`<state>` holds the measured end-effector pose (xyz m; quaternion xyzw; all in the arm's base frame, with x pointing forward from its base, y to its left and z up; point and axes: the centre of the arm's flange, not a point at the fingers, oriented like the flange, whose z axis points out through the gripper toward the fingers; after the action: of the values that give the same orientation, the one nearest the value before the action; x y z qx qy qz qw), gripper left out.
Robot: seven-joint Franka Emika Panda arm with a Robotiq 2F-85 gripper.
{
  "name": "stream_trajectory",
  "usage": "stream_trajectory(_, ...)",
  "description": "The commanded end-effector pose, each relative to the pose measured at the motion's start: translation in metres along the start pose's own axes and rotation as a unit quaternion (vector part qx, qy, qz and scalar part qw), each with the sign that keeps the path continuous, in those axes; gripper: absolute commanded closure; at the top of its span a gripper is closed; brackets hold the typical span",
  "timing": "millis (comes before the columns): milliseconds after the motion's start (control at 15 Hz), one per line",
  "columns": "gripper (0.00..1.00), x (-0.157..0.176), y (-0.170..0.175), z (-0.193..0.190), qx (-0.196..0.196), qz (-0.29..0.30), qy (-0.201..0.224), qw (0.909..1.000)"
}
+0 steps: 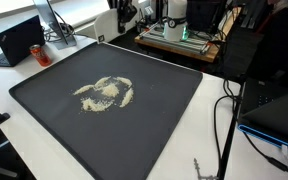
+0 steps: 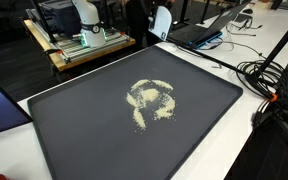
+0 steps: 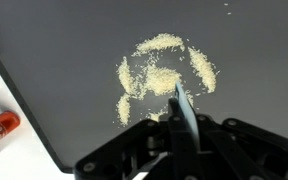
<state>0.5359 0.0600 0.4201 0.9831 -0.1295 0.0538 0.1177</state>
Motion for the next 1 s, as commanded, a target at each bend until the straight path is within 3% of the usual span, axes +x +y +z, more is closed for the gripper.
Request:
stream_trajectory(0,0.99,0.032,-0.008,0.032,-0.028,0.055,0.005,0.9981)
stream_trajectory(333,0.99,0.066,-0.031,0.062,-0.054,0.093,0.013,0.9941)
stream_trajectory(800,0.99,0.110,-0.071,0.077,-0.122,0.082,0.057,0.9876)
stream_trajectory(867,0.96,0.086,-0.058,0.073,-0.098,0.081,0.050,0.9907)
stream_trajectory(933,0.96,0.091,-0.062,0.076,-0.103,0.079,0.051,0.9902)
